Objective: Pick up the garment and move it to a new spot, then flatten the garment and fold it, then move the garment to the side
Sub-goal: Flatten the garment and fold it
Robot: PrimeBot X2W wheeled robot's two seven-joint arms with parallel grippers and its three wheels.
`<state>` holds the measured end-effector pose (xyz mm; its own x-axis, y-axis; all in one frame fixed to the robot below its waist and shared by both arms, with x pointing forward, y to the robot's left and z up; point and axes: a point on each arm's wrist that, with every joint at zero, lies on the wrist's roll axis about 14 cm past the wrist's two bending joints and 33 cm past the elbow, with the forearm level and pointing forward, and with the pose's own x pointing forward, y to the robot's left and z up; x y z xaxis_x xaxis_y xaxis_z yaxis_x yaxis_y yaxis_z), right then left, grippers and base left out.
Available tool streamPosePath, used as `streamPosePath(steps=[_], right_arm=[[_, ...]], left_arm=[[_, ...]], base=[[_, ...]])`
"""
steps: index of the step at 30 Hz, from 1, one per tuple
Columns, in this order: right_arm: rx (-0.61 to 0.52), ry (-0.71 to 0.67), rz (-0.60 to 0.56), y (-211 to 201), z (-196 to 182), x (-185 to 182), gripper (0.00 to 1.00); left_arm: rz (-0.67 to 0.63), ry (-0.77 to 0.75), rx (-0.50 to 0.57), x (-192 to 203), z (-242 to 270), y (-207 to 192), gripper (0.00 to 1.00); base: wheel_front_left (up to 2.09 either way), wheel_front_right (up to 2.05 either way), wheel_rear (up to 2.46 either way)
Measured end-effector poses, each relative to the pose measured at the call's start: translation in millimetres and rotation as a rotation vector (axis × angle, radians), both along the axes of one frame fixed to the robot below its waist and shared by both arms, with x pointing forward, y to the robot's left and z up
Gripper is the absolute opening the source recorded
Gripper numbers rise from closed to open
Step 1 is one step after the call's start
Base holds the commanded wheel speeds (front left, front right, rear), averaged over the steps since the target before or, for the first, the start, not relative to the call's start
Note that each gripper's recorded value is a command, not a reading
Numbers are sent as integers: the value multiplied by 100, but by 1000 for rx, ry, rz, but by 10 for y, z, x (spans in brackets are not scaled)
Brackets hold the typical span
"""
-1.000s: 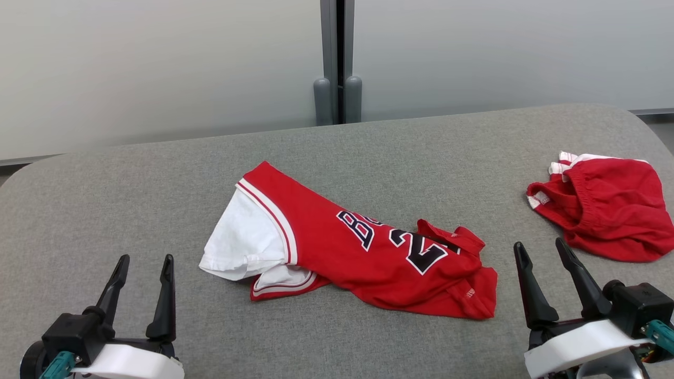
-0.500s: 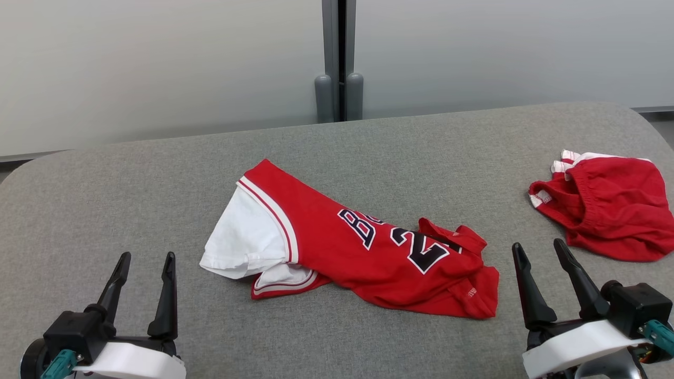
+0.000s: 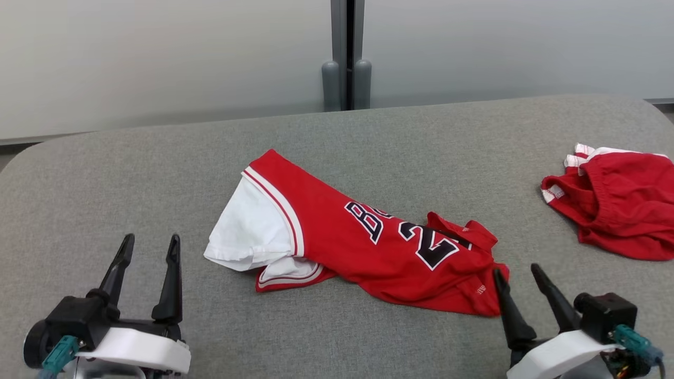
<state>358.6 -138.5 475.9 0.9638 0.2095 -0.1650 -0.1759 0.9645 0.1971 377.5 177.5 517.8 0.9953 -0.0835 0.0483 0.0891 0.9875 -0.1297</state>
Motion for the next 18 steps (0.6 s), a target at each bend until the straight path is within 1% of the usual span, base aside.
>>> streamPosePath(steps=[5, 10, 11, 12, 13, 14, 15, 18], right_arm=[[15, 185, 44, 150, -562, -74, 100], [25, 268, 72, 256, -866, -23, 100], [28, 279, 78, 280, -905, -6, 94], [28, 283, 83, 299, -931, 12, 48], [29, 287, 89, 320, -950, 26, 48], [30, 287, 93, 339, -962, 36, 18], [34, 284, 96, 353, -962, 50, 0], [42, 243, 94, 356, -889, 115, 0]], left_arm=[[-4, -11, -4, 137, 9, -21, 100], [3, -4, -4, 245, -57, -3, 100], [7, 2, -4, 263, -82, 7, 100], [10, 8, -3, 280, -106, 16, 100], [10, 10, -4, 299, -117, 19, 100], [9, 12, -4, 311, -129, 22, 100], [12, 14, -3, 320, -144, 28, 100], [11, 17, -2, 354, -162, 28, 100]], base=[[0, 0, 0], [0, 0, 0], [0, 0, 0], [0, 0, 0], [0, 0, 0], [0, 0, 0], [0, 0, 0], [0, 0, 0]])
